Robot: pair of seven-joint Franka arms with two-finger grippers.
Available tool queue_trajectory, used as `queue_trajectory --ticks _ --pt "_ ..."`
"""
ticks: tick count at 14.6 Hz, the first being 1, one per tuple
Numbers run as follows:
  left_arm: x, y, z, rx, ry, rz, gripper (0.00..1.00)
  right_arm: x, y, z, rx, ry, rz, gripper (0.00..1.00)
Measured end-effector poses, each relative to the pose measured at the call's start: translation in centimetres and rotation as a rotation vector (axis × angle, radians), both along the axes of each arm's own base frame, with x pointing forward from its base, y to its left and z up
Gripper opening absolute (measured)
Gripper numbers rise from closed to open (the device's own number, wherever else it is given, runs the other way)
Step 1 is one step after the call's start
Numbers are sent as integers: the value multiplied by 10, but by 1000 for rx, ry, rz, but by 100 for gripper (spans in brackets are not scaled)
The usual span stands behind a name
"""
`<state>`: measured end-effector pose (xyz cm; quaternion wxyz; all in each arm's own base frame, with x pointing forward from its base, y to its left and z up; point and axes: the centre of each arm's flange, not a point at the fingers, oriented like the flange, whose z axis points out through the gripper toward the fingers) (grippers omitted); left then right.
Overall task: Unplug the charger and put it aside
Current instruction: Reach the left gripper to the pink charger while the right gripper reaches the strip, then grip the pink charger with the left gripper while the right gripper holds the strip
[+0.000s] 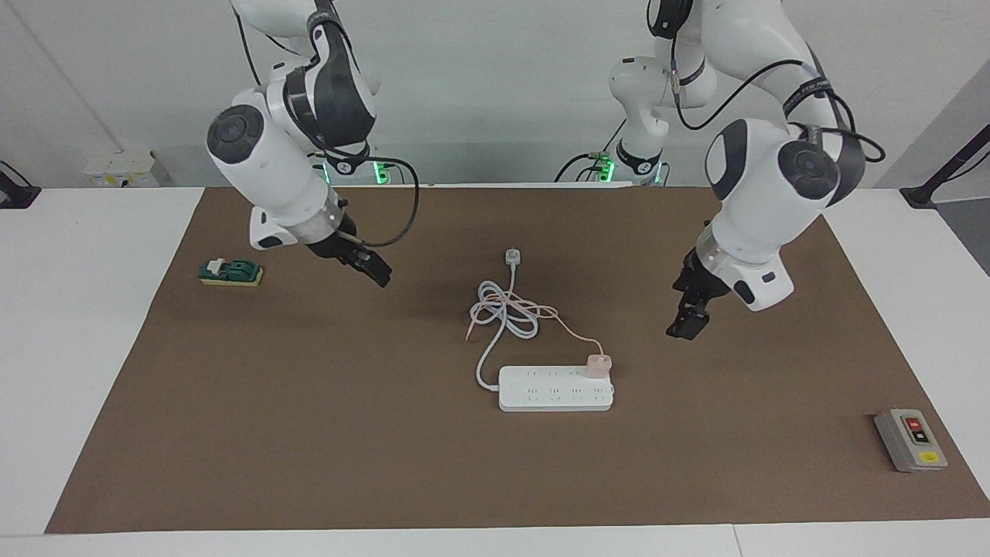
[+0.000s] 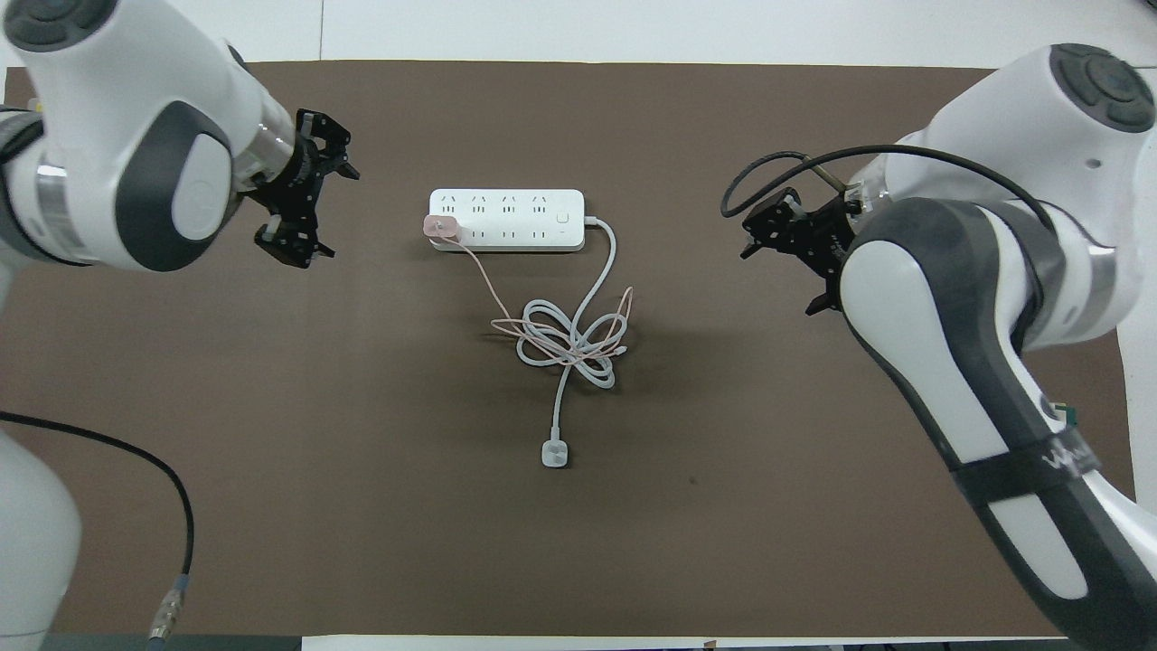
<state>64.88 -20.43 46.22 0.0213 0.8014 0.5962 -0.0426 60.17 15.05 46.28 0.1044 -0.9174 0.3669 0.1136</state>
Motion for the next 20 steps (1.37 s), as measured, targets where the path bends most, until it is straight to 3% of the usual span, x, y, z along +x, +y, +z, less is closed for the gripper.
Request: queue_trajectory --ticks 2,4,11,15,20 --pt "4 -45 -46 36 -12 144 100 16 34 -30 93 54 -209 100" --pt "3 -65 -69 68 -16 200 100 34 71 -53 137 84 -341 100" --pt "6 -74 -94 86 -21 251 100 88 123 -130 299 174 -720 100" --pt "8 -76 -105 84 -26 252 100 114 155 -161 329 224 -799 100" --pt "7 -84 -127 90 -13 240 100 111 180 -191 322 295 -757 100"
